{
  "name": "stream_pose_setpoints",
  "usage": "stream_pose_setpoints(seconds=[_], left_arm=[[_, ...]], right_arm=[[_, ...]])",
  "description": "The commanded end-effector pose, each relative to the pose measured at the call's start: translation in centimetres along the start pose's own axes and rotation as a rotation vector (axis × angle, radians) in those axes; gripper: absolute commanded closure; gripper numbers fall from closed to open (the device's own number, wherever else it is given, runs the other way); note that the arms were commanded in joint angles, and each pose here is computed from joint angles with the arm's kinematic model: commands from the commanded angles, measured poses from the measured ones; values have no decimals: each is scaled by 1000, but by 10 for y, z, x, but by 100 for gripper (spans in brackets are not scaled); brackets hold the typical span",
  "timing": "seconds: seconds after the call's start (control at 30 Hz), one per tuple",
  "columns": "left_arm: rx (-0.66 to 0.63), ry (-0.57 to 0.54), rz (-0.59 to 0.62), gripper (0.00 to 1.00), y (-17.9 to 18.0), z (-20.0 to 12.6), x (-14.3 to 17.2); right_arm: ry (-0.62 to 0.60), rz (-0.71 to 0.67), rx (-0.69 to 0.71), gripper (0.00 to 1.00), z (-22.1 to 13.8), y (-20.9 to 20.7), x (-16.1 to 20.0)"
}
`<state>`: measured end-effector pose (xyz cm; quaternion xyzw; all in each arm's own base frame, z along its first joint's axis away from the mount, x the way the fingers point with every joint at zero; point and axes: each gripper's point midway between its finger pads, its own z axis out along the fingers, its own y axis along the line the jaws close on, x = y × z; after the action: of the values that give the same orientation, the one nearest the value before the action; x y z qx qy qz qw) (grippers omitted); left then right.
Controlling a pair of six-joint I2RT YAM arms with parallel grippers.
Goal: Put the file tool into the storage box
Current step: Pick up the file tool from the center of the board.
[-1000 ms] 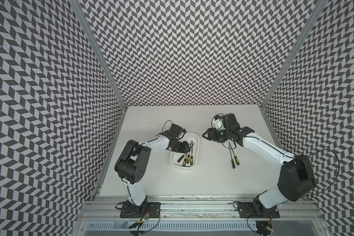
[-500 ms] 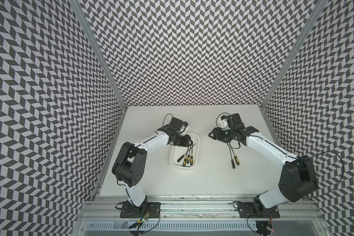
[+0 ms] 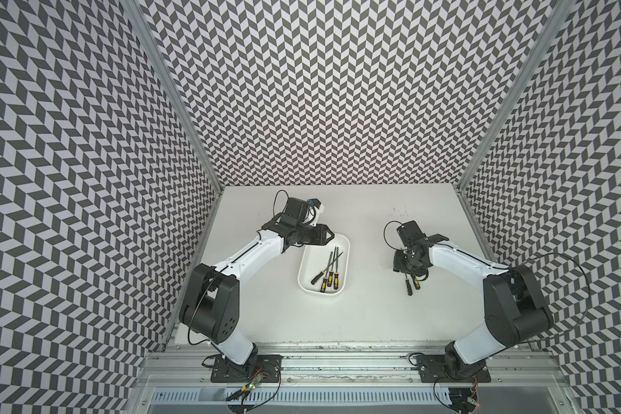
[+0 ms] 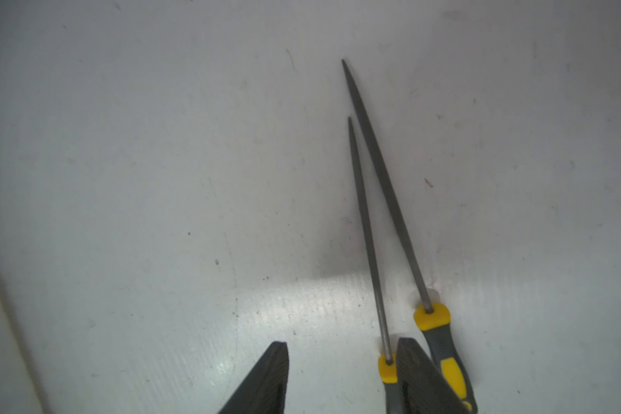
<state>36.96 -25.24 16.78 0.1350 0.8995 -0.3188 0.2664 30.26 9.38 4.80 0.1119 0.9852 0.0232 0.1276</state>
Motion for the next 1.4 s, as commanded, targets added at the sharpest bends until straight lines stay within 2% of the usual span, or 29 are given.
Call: stream_pose_setpoints(seconds=[0.0, 0.37, 1.0, 1.07, 1.13, 1.2, 1.3, 1.37], left_arm=[[11, -9, -1, 57, -3, 1, -2], [9, -3, 0, 57, 0, 4, 0], [10, -26, 14, 57, -3, -4, -5], [7, -31, 16, 57, -3, -5, -5], [7, -34, 16, 57, -3, -6, -6], [8, -33, 16, 57, -4, -6, -7], [17, -40, 13, 57, -5, -7, -10], [54, -47, 4, 56, -11, -7, -13]], right_arm=[[-49, 2, 29, 49, -12, -10, 0], [15, 15, 2, 51, -9, -18, 37], [80, -27, 42, 53, 19, -18, 54], [87, -33, 45, 58, 21, -18, 55], [95, -36, 42, 78, 24, -17, 57], [95, -38, 24, 92, 24, -14, 57], [74, -38, -38, 100, 18, 0, 49], [44, -44, -158, 100, 5, 25, 35]])
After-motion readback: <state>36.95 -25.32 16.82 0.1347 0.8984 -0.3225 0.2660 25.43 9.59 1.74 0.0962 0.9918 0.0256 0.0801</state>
